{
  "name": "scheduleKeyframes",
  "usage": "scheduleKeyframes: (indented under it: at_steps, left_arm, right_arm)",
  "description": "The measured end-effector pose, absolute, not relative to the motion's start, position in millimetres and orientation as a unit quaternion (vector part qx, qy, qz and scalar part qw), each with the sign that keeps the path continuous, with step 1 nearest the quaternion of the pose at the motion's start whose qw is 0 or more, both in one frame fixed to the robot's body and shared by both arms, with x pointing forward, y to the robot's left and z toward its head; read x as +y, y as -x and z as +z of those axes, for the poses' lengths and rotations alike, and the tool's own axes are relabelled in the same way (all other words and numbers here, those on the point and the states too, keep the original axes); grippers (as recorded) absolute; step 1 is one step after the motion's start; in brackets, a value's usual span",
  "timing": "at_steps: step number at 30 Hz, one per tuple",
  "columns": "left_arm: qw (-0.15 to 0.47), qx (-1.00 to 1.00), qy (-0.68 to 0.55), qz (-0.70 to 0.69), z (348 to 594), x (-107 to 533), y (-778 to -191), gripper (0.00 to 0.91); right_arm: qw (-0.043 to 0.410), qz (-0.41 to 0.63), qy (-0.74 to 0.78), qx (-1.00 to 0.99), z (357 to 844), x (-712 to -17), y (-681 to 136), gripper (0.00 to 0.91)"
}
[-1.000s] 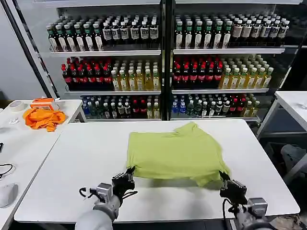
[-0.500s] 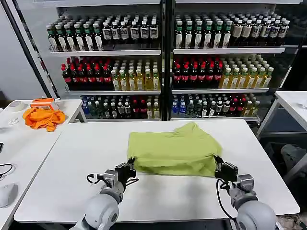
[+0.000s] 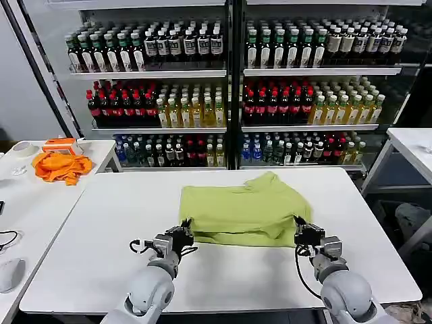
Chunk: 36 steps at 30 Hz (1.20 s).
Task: Fold and organize the clothes.
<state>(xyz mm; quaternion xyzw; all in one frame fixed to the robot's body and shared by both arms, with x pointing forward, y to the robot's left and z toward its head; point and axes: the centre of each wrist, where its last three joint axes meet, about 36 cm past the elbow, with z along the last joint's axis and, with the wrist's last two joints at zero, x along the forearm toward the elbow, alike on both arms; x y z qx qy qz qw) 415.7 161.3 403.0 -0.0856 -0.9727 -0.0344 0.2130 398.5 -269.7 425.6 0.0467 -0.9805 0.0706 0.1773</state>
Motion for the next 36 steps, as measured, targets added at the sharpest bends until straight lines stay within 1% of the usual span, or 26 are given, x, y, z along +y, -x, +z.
scheduleKeyframes:
  at_steps: [10, 18, 24, 25, 26, 27, 28, 29, 30, 31, 36]
  left_arm:
    - [0.210, -0.974, 0.074, -0.043, 398.8, 168.4, -407.3, 0.907]
    - [0.221, -0.972, 0.074, -0.035, 390.9, 169.8, -395.7, 0.907]
    - [0.229, -0.970, 0.076, -0.033, 385.4, 166.3, -394.7, 0.907]
    - [0.230, -0.970, 0.076, -0.034, 384.5, 166.6, -395.1, 0.736]
    - [0.231, -0.969, 0.076, -0.035, 384.0, 167.0, -395.6, 0.615]
    - [0.232, -0.969, 0.075, -0.036, 383.3, 167.6, -396.3, 0.534]
    - [0.233, -0.969, 0.075, -0.037, 382.5, 168.1, -396.7, 0.383]
    - [0.234, -0.968, 0.075, -0.038, 381.7, 168.5, -396.8, 0.282]
    - [0.236, -0.968, 0.076, -0.039, 381.1, 169.0, -396.8, 0.101]
    - [0.238, -0.967, 0.077, -0.040, 380.8, 169.5, -396.6, 0.060]
    - [0.247, -0.965, 0.080, -0.039, 378.0, 172.7, -396.4, 0.050]
  right_arm:
    - [0.173, 0.066, -0.032, -0.982, 432.6, -281.9, -382.6, 0.907]
    - [0.192, 0.061, -0.007, -0.979, 429.2, -301.2, -367.3, 0.907]
    - [0.218, 0.044, 0.005, -0.975, 420.6, -308.9, -367.8, 0.907]
    - [0.223, 0.041, 0.006, -0.974, 419.1, -310.0, -368.2, 0.907]
    - [0.227, 0.038, 0.007, -0.973, 417.8, -311.1, -368.7, 0.907]
    - [0.232, 0.034, 0.008, -0.972, 416.2, -312.3, -369.3, 0.715]
    - [0.237, 0.030, 0.010, -0.971, 414.9, -313.4, -370.2, 0.373]
    - [0.242, 0.026, 0.010, -0.970, 413.6, -314.6, -371.3, 0.111]
    - [0.246, 0.022, 0.010, -0.969, 412.5, -315.5, -372.3, 0.050]
    - [0.251, 0.018, 0.011, -0.968, 411.0, -316.5, -373.4, 0.000]
    - [0.269, 0.001, 0.009, -0.963, 404.5, -319.9, -374.9, 0.000]
